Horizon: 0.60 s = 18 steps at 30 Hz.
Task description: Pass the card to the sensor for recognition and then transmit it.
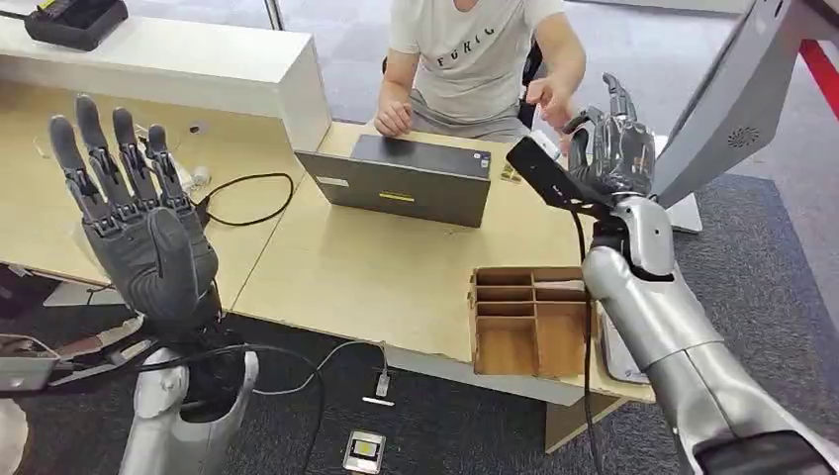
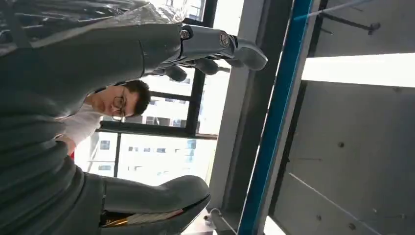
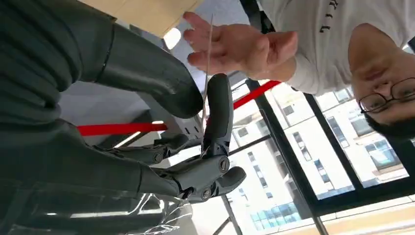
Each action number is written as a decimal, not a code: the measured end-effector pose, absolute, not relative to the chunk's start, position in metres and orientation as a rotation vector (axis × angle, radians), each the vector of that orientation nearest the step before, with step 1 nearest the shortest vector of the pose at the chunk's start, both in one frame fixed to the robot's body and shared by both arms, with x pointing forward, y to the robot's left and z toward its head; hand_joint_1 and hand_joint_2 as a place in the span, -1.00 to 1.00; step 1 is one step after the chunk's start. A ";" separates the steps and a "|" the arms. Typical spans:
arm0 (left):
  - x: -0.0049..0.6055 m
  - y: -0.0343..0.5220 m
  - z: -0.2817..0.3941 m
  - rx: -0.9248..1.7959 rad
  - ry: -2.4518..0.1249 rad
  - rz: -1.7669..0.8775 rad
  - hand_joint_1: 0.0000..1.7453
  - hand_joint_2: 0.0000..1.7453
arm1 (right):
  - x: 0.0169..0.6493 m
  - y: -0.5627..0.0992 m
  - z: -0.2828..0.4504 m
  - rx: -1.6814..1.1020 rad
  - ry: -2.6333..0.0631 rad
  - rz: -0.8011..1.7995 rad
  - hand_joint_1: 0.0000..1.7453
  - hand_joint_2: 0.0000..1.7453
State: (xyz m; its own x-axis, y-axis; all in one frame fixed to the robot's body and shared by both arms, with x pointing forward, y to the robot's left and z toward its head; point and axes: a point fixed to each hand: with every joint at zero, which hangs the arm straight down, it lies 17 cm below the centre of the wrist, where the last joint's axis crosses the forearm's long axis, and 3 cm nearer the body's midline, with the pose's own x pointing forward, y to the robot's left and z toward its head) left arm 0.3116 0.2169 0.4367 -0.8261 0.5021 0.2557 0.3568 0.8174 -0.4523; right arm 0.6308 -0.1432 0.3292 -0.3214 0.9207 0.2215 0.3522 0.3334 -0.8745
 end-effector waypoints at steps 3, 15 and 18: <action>0.313 0.217 0.433 -0.649 -2.621 0.560 -1.00 1.00 | 0.633 -0.145 0.328 -1.138 -1.828 0.961 1.00 1.00; 0.320 0.220 0.424 -0.635 -2.584 0.578 -1.00 1.00 | 0.638 -0.154 0.315 -1.167 -1.775 0.994 1.00 1.00; 0.320 0.219 0.423 -0.636 -2.579 0.573 -1.00 1.00 | 0.639 -0.156 0.313 -1.172 -1.764 0.998 0.82 1.00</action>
State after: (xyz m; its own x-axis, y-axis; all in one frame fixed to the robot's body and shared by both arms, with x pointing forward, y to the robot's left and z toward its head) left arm 0.3203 0.2192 0.4231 -0.8065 0.5116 0.2962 0.3381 0.8103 -0.4787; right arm 0.6388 -0.1563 0.3126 -0.2714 0.9458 0.1784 0.3341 0.2664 -0.9041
